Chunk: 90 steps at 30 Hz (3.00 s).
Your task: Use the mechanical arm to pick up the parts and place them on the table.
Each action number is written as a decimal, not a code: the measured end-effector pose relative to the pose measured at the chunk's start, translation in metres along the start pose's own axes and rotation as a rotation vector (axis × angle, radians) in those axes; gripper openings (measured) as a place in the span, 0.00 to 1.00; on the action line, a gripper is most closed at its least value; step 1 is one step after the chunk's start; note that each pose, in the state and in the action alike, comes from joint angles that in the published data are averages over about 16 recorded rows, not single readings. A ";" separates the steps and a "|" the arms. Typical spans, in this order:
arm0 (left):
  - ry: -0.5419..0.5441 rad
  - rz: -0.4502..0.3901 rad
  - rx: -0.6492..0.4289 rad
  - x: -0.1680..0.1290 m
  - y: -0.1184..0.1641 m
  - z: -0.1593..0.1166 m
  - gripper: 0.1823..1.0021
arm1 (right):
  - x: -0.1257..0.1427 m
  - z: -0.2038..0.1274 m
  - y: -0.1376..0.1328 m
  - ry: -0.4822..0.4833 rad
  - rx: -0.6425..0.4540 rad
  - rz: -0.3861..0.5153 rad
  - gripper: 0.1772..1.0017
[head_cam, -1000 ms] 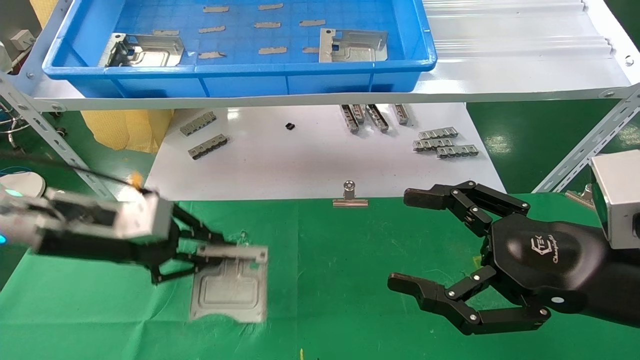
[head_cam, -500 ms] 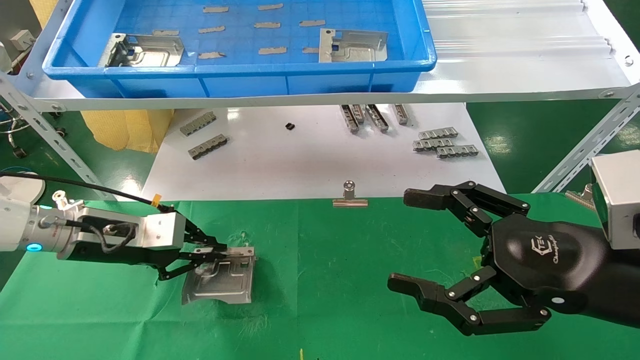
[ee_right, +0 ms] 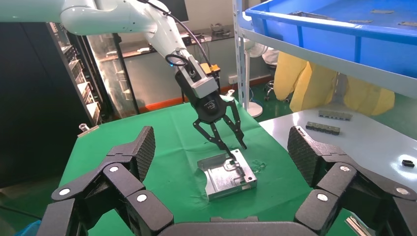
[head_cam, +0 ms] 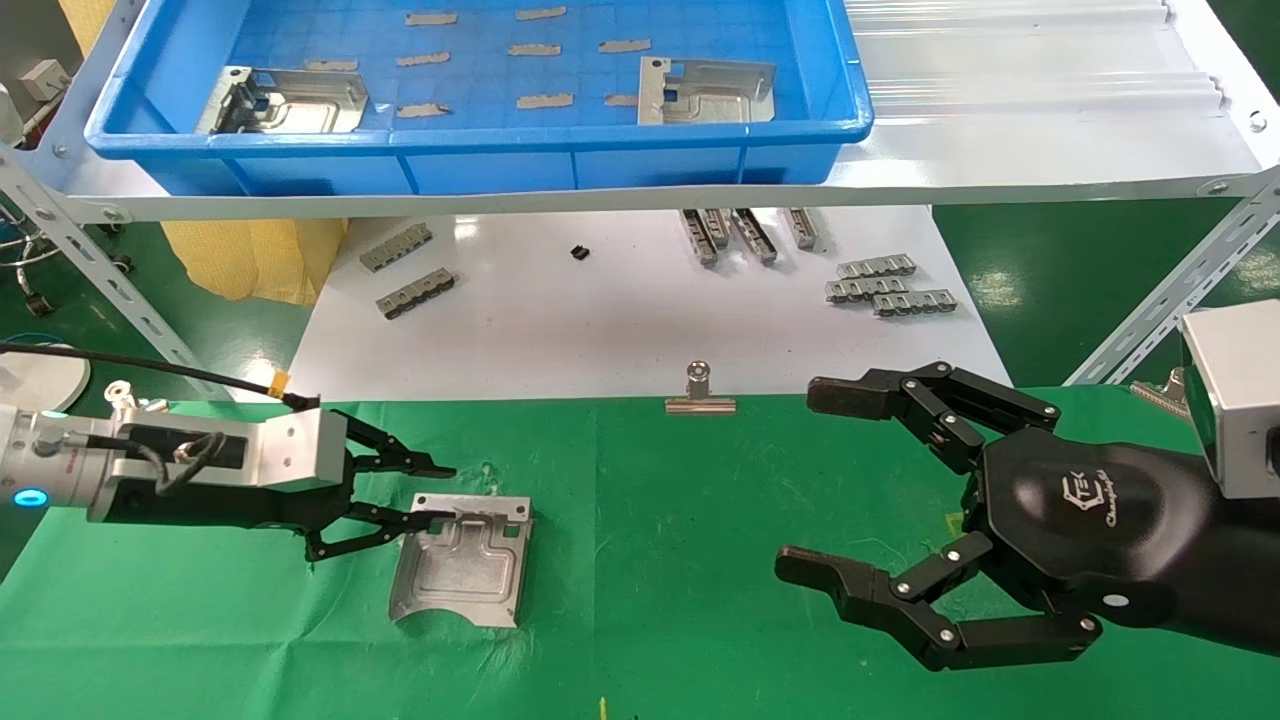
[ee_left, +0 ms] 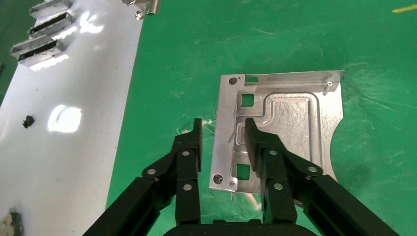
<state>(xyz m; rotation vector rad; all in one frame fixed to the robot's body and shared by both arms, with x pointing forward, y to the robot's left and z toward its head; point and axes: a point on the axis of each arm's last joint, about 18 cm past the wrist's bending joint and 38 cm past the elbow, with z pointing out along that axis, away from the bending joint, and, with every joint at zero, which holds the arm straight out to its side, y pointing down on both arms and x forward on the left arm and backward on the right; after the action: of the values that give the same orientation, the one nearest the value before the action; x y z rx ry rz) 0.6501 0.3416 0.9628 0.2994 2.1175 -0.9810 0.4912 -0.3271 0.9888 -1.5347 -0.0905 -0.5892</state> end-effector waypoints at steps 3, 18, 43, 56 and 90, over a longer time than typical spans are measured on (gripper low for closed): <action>-0.013 -0.043 0.025 0.001 -0.001 -0.003 0.27 | 0.000 0.000 0.000 0.000 0.000 0.000 1.00; -0.077 -0.184 0.129 0.002 -0.003 -0.013 0.64 | 0.000 0.000 0.000 0.001 0.000 0.000 1.00; -0.103 -0.239 0.305 0.016 -0.026 -0.019 0.99 | 0.000 0.000 0.000 0.001 0.000 0.000 1.00; -0.091 -0.272 0.417 0.034 -0.053 -0.035 1.00 | 0.000 0.000 0.000 0.001 0.000 0.000 1.00; 0.070 -0.317 0.589 0.105 -0.134 -0.079 1.00 | 0.000 0.000 0.000 0.001 0.000 0.001 1.00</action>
<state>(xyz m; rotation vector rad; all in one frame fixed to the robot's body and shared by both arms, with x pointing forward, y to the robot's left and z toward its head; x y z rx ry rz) 0.4702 0.2984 0.9922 0.2900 1.9278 -1.8032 0.4913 -0.3273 0.9887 -1.5345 -0.0893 -0.5895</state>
